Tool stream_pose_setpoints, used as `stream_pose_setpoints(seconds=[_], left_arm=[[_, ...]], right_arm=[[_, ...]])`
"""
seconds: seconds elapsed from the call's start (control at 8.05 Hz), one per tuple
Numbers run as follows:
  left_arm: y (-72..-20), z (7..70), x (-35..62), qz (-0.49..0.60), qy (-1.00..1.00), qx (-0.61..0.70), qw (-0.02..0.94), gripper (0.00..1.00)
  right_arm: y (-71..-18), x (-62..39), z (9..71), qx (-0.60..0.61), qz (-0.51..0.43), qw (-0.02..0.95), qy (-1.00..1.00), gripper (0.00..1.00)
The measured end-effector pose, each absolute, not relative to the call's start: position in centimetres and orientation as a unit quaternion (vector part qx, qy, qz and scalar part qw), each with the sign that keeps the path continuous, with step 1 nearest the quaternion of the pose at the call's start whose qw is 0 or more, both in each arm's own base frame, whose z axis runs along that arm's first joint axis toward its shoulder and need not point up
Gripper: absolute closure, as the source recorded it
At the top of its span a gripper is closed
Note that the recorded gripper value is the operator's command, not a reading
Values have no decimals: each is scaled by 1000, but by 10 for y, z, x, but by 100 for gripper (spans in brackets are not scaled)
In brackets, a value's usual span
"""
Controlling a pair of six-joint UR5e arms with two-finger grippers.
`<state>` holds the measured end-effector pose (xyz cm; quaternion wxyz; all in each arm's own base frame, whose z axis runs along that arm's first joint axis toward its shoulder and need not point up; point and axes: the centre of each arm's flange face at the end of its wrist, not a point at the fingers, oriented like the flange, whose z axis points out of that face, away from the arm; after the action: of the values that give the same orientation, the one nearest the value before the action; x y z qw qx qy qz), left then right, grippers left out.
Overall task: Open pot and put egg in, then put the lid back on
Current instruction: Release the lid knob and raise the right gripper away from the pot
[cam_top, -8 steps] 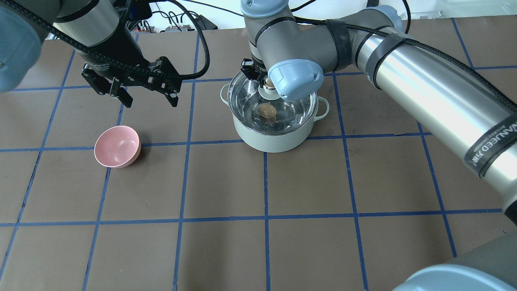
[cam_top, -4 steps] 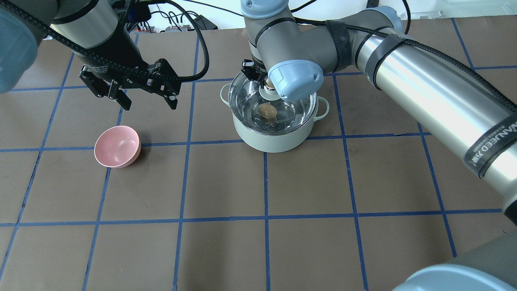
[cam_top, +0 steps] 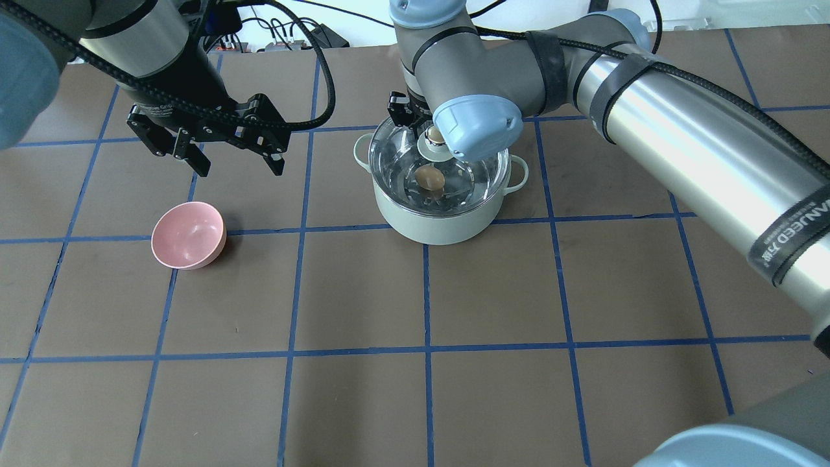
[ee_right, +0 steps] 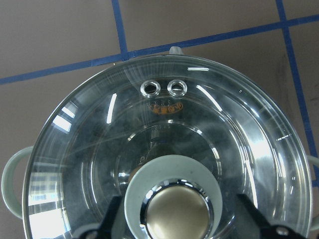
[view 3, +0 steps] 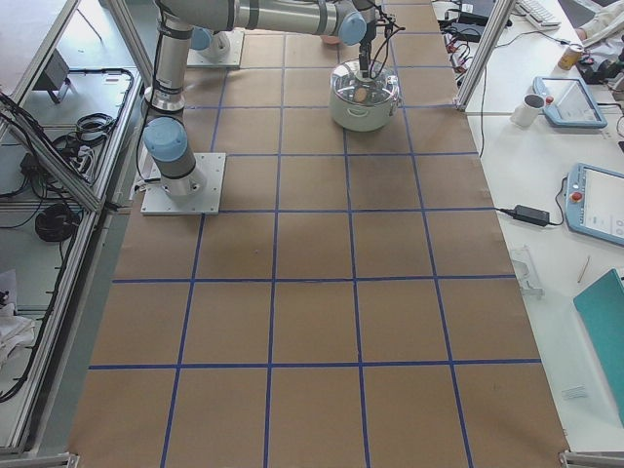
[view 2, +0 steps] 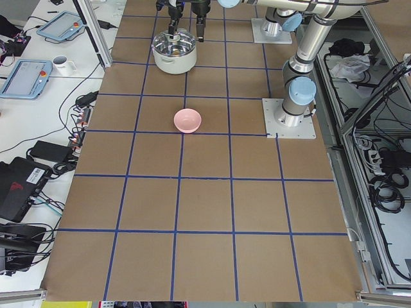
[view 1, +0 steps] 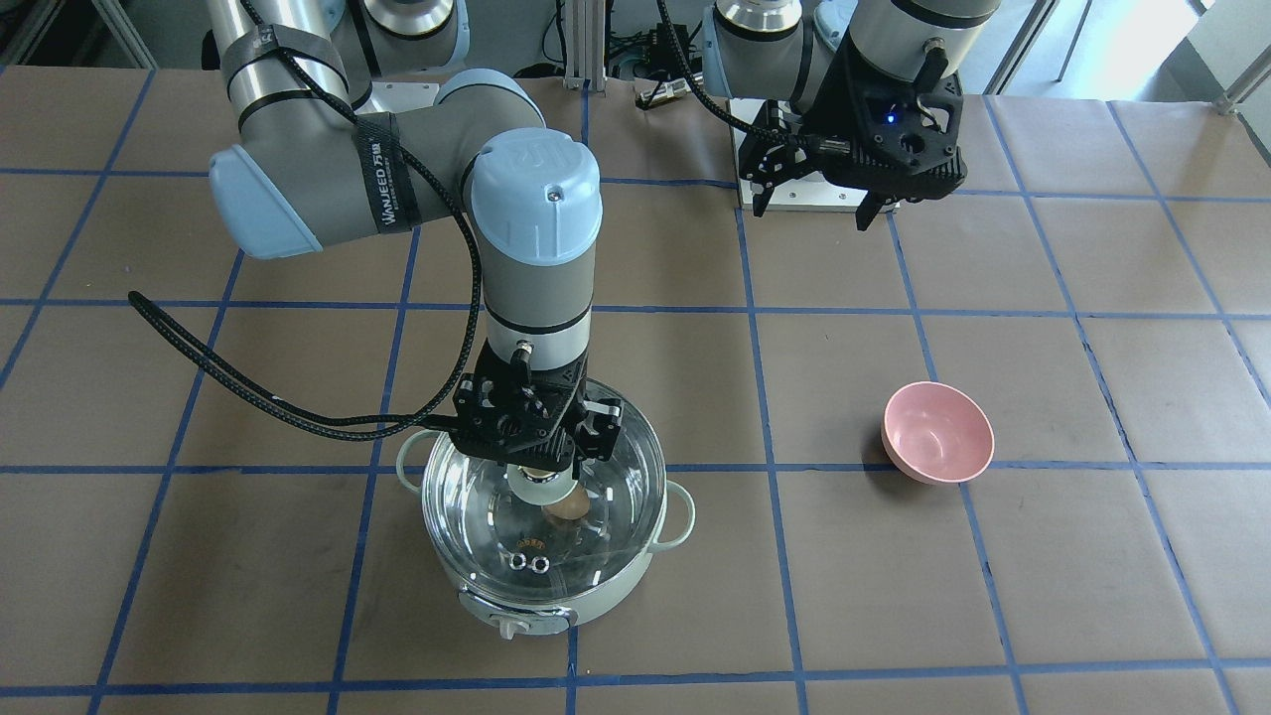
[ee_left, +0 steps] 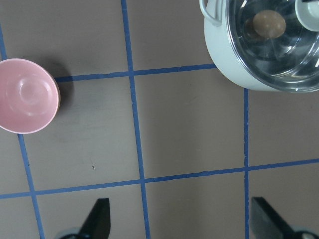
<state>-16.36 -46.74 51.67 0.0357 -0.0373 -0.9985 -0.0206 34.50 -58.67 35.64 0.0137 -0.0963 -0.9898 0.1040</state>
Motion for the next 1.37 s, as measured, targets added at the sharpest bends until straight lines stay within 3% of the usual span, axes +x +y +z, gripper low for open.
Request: stream_pose_setpoints(seconds=[0.75, 1.37], left_arm=[[-467, 517, -164, -20, -998, -37, 36, 0], [-468, 519, -163, -18, -999, -35, 37, 0]], right_arm=[[-592, 228, 436, -25, 95, 33, -995, 0], [-529, 139, 531, 44, 69, 14, -997, 0]])
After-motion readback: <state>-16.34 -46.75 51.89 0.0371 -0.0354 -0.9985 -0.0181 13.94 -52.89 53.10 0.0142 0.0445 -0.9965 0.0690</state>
